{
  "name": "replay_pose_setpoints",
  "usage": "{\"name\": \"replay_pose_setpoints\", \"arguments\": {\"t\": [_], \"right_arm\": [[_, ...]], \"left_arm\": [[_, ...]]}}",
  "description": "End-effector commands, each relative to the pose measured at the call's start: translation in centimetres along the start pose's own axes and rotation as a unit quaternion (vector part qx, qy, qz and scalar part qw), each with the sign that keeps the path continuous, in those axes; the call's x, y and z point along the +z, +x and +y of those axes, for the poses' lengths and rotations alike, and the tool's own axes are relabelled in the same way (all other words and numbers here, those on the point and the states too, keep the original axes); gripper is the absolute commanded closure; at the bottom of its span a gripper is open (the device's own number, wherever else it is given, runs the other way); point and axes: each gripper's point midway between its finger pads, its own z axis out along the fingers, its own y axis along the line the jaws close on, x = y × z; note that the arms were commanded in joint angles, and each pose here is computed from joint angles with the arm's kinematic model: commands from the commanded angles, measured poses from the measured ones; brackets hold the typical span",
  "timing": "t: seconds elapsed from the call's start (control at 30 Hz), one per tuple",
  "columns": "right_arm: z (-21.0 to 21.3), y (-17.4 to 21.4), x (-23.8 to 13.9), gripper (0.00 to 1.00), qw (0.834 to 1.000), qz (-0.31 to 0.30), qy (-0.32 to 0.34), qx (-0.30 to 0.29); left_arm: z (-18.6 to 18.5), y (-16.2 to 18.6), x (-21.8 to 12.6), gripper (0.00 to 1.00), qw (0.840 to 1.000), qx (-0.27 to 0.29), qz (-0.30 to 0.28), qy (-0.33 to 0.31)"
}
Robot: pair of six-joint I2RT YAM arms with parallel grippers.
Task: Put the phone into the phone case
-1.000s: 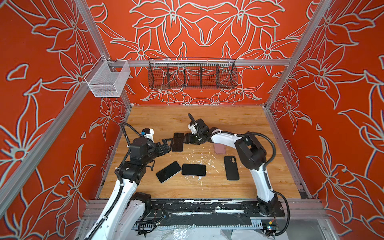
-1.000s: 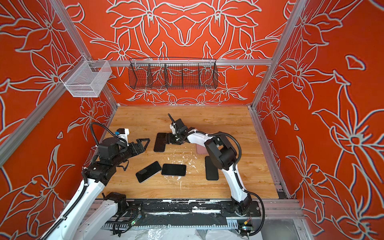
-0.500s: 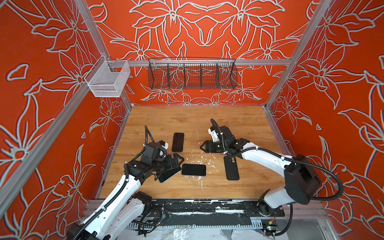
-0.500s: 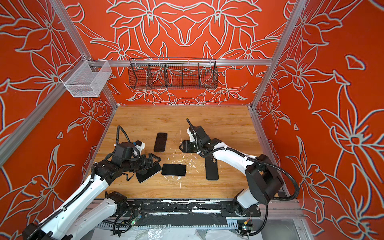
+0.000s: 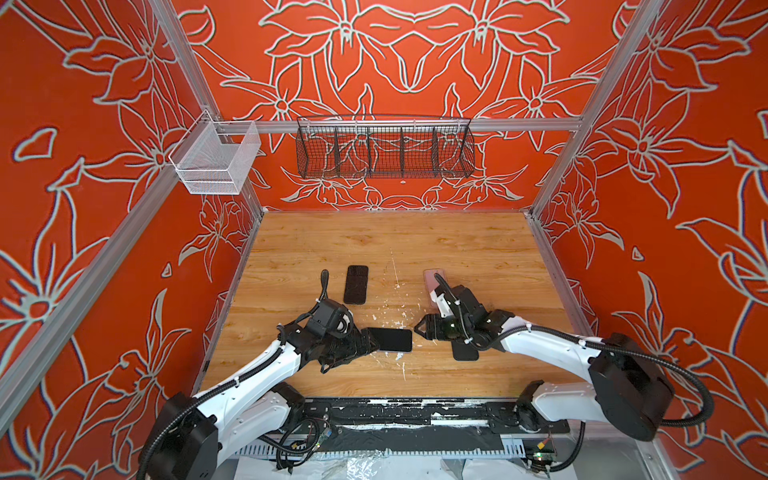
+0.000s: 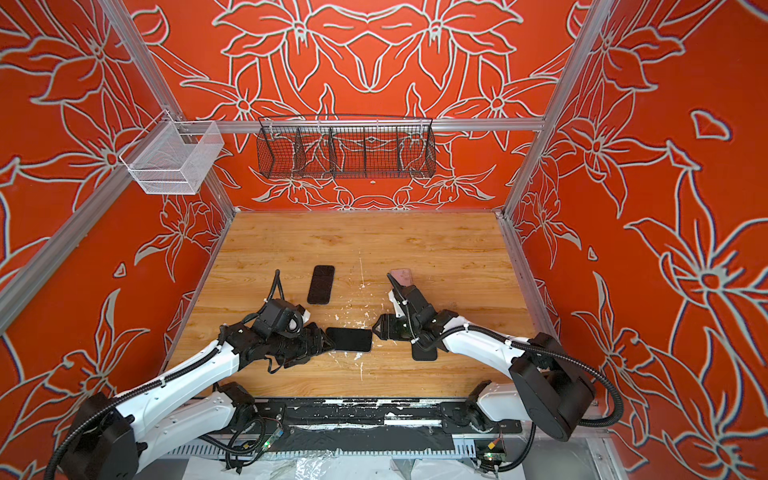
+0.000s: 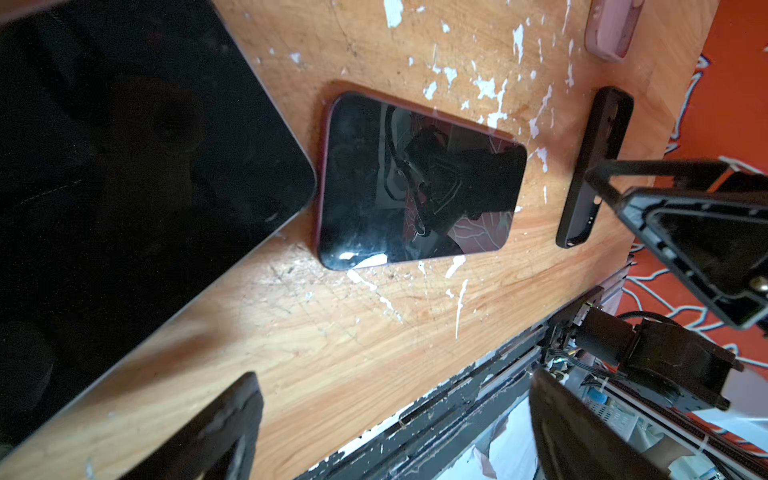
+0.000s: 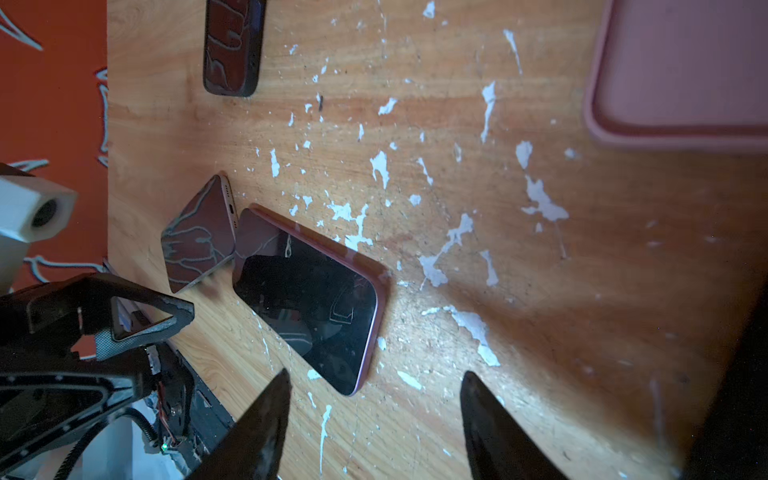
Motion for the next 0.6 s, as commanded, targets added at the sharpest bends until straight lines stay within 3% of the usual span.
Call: {"name": "replay_pose_setpoints", "arguments": {"t": [0.0,0.23,0.57], "right_arm": [[1.4,0.1,0.5,0.35,0.999,-0.006,-0.047,0.026],[1.1,0.9,1.4,0.35,0.998,0.005,-0.052,0.045],[1.0,2.0,2.3,0.35,0.997,0.025,-0.053,0.059]], "left_arm": [[-0.7,-1.0,0.5,0.03,1.000,0.008,-0.011,0.009],[0.3,-2.3,1.6,0.03,0.999,0.017,-0.029,-0.020],[-0.5,-3.4,3.3,0.03,0.999,0.028,-0.023,-0.003]]}}
